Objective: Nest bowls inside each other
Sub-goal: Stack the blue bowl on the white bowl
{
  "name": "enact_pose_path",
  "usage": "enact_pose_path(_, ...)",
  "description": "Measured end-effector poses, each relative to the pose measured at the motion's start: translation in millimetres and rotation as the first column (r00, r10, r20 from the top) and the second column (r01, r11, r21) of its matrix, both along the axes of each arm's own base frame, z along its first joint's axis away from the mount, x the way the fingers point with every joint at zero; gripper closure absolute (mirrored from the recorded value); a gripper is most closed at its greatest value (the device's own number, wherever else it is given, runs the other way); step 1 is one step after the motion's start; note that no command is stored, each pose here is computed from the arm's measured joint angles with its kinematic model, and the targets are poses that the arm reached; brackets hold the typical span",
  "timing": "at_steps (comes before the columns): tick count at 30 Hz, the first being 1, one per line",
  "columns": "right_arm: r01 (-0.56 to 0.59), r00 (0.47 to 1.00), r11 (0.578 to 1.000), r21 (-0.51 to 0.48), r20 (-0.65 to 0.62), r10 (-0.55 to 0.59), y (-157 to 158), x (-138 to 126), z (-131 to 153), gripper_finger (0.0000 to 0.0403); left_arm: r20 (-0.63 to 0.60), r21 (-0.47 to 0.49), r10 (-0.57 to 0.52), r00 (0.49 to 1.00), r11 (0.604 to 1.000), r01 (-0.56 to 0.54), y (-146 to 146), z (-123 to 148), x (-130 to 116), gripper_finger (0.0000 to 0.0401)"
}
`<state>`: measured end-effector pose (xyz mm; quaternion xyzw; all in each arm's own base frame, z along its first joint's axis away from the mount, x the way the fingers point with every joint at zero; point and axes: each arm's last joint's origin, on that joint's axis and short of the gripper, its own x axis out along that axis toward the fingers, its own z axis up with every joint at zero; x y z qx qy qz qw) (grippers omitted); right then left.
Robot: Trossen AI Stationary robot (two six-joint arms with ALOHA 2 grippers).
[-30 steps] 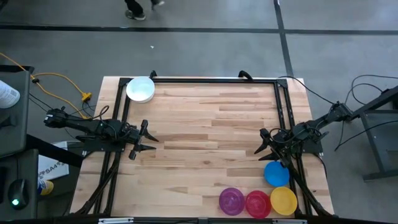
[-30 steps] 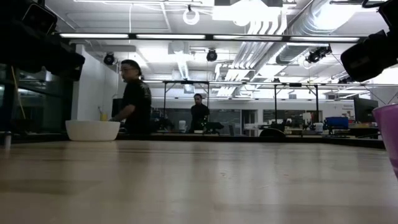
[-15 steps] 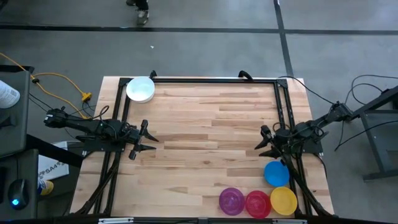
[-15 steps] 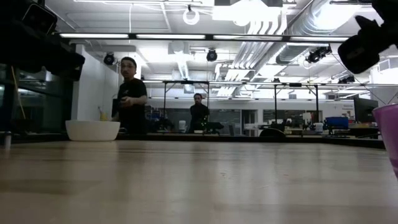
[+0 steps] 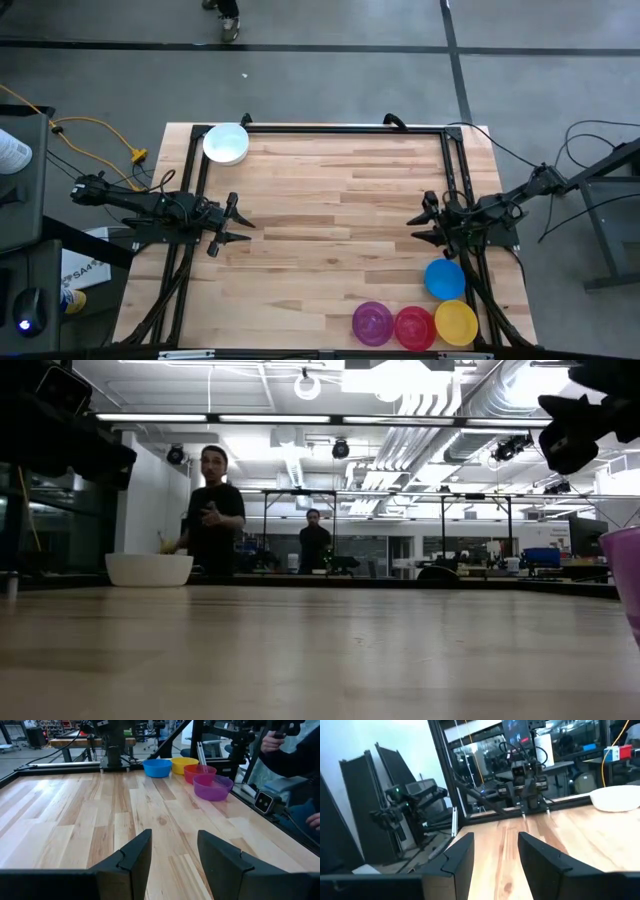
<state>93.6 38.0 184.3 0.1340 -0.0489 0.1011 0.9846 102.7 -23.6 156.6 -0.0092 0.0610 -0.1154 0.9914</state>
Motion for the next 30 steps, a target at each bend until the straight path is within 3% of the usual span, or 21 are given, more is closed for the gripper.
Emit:
enact_pose_path(15, 0.113, 0.983, 0.979, -0.17, -0.126, -0.135, -8, -9, 35, 0.0256, 0.0, 0.0, 0.0, 1.0, 1.0, 0.0, 0, 0, 0, 0.0242)
enact_pose_path(24, 0.096, 0.97, 0.979, -0.18, -0.205, -0.133, -3, 0, 64, 0.0256, 0.001, 0.0, 0.0, 1.0, 1.0, 0.0, 0, 0, 0, 0.0242)
enact_pose_path(30, 0.03, 0.939, 0.982, -0.186, -0.332, -0.092, 7, 18, 85, 0.0256, 0.0, 0.0, 0.0, 1.0, 1.0, 0.0, 0, 0, 0, 0.0242)
